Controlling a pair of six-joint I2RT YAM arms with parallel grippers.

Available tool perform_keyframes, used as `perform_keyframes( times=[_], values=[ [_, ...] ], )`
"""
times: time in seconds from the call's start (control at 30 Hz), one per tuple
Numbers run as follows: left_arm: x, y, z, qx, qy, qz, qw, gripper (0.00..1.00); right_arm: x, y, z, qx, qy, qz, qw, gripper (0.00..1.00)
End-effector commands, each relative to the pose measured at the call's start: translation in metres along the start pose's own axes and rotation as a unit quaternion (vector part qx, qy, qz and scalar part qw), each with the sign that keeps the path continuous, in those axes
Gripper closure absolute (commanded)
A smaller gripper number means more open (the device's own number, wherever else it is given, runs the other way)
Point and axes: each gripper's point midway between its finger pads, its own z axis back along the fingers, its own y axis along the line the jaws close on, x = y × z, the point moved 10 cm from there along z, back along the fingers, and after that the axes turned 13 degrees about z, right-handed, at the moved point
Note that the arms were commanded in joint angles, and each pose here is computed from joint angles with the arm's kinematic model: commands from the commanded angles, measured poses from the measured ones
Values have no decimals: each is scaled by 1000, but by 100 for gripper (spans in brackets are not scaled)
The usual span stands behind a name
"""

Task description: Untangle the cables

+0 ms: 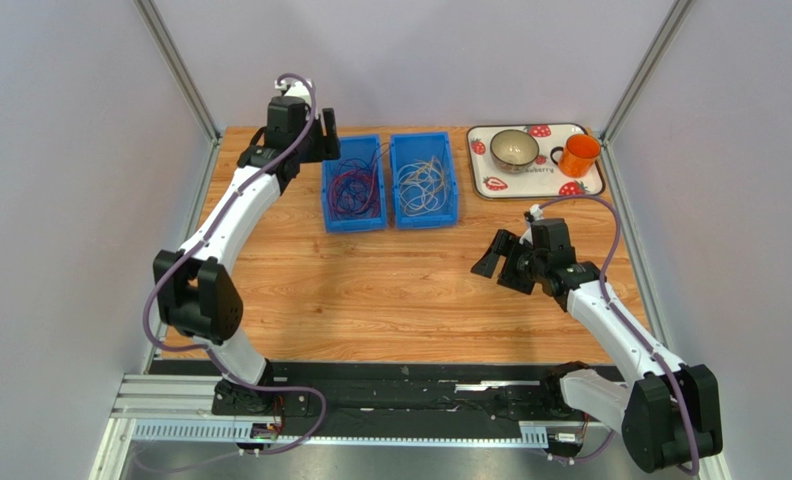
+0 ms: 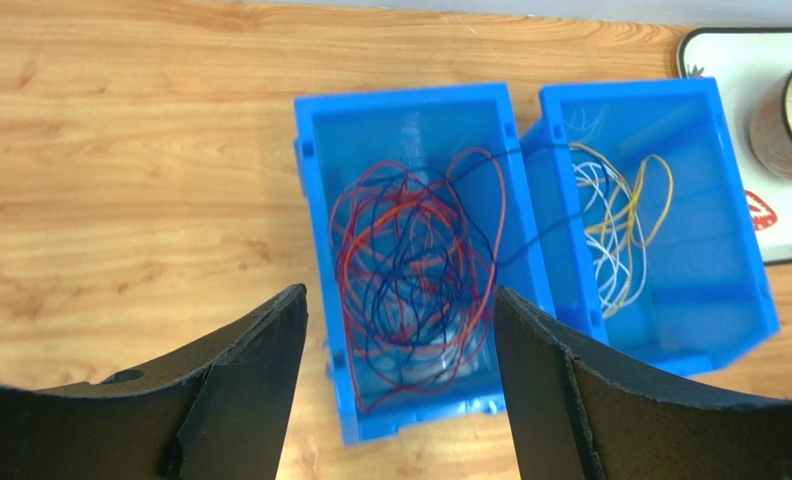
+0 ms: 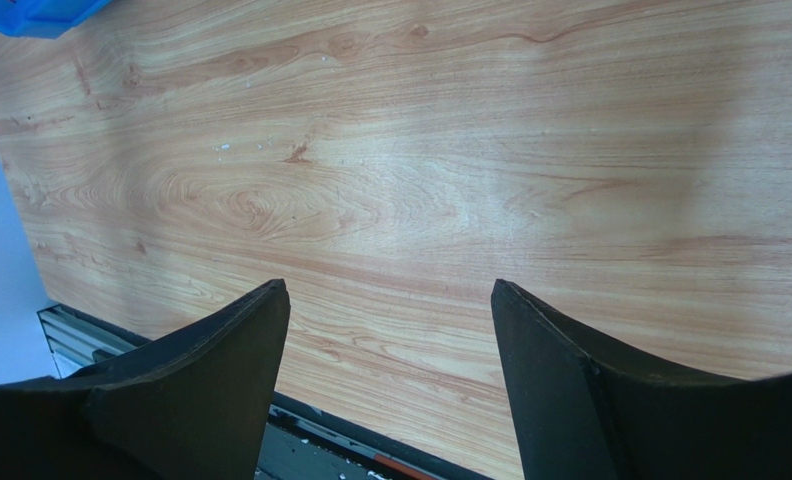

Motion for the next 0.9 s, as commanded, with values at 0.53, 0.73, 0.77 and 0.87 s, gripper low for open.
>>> perform_keyframes(
  times=[0.53, 0.73, 0.77, 0.87],
  values=[
    [-28, -60, -56, -137, 23, -54, 989, 34, -9, 37, 4, 5, -9, 40, 999, 22],
    [-38, -77, -84, -137, 40, -75, 987, 35, -10, 35, 4, -3, -8, 48, 999, 22],
    [-41, -78, -87, -132, 44, -77, 987, 37, -9, 35, 5, -3, -8, 49, 999, 22],
    [-46, -81, -100, -120, 52, -87, 988, 40, -9, 36, 2, 0, -5, 50, 999, 22]
  ],
)
